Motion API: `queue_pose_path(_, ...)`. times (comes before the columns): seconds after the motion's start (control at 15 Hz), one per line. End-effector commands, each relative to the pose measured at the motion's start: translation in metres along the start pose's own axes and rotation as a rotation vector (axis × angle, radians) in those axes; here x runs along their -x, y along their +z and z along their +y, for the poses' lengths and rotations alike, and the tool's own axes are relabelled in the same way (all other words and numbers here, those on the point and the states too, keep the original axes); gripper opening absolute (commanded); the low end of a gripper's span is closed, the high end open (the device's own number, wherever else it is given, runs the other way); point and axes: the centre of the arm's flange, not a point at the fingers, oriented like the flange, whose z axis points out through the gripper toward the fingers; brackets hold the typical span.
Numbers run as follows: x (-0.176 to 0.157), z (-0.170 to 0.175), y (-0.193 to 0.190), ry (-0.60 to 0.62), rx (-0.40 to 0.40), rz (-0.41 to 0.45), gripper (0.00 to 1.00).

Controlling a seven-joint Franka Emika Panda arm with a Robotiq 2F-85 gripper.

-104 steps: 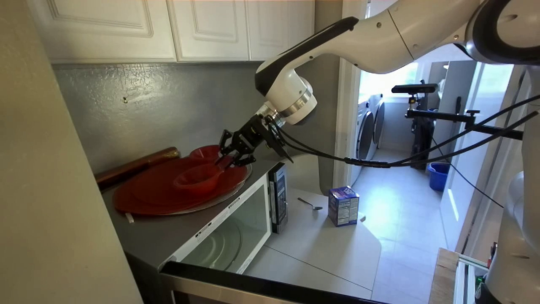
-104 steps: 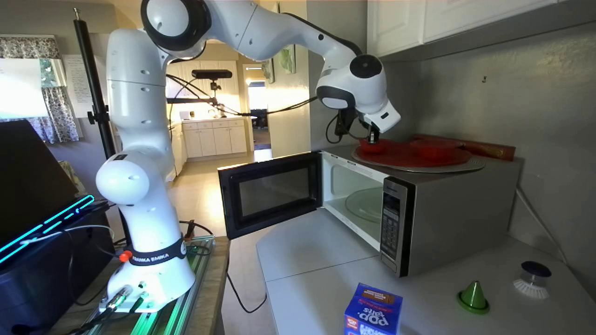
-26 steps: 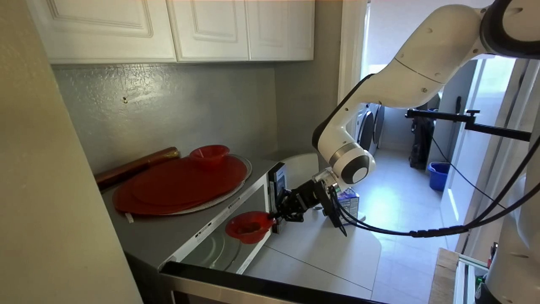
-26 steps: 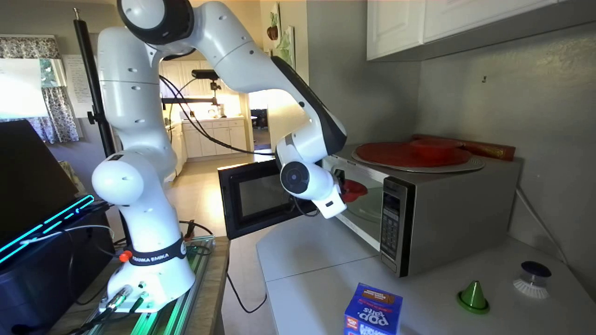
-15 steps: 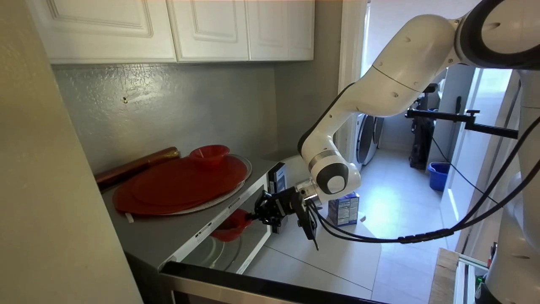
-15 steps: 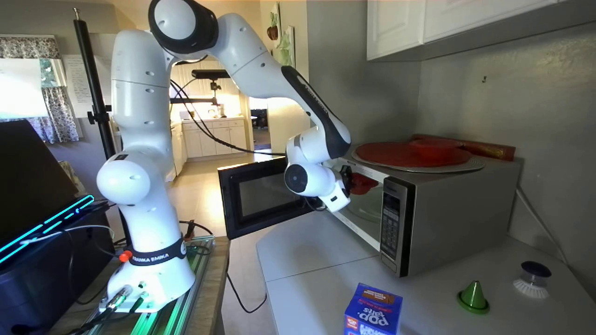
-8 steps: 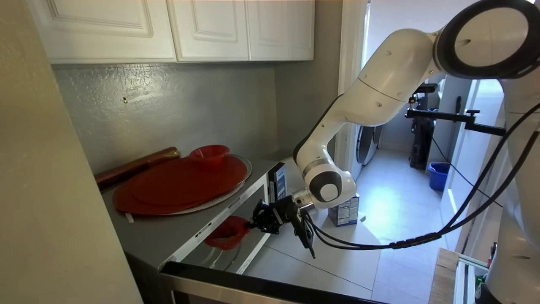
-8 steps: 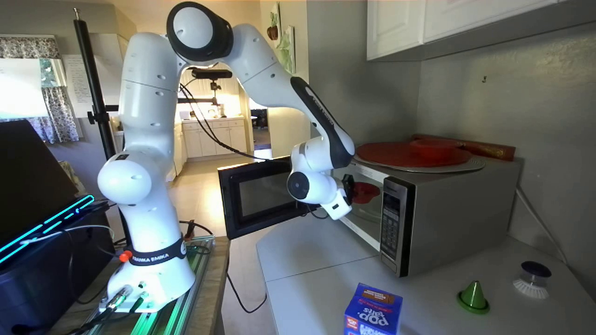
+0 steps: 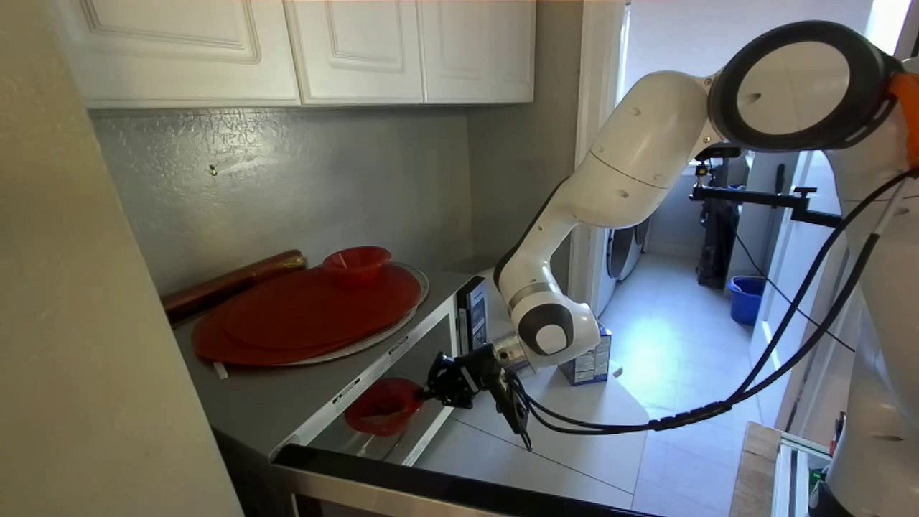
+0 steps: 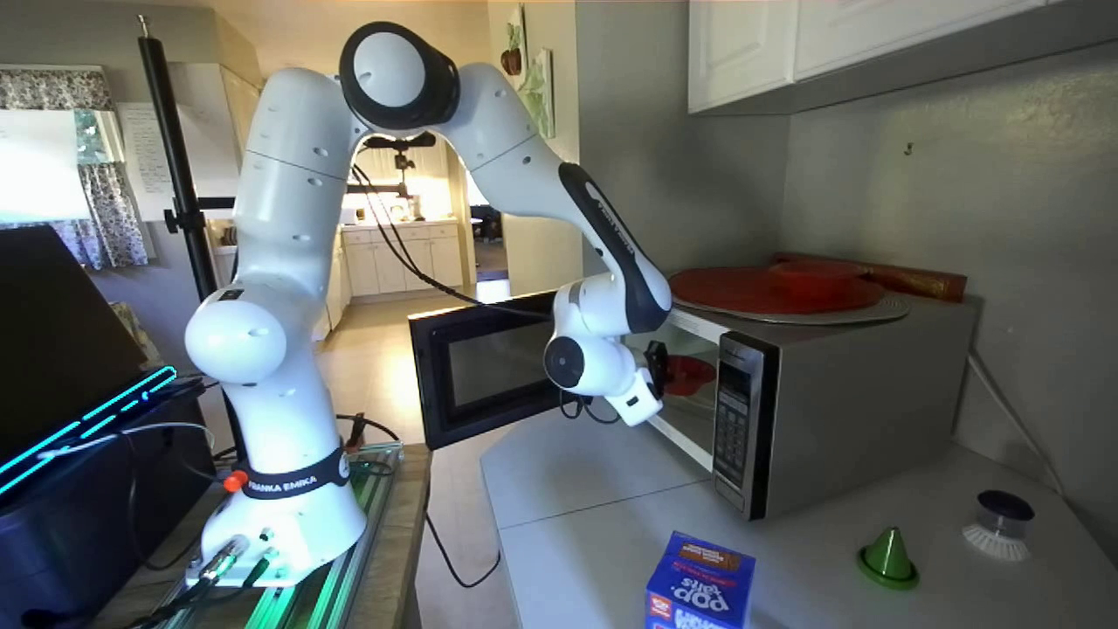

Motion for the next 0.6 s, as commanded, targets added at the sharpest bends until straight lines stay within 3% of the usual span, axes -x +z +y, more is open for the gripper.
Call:
queue_pose_path(0.0,0.0,0.001,0.001,0.0,0.001,0.0,0.04)
queue_pose_path(0.53,-0.001,0.001,0.033,0.029,-0.051,0.083,0.01)
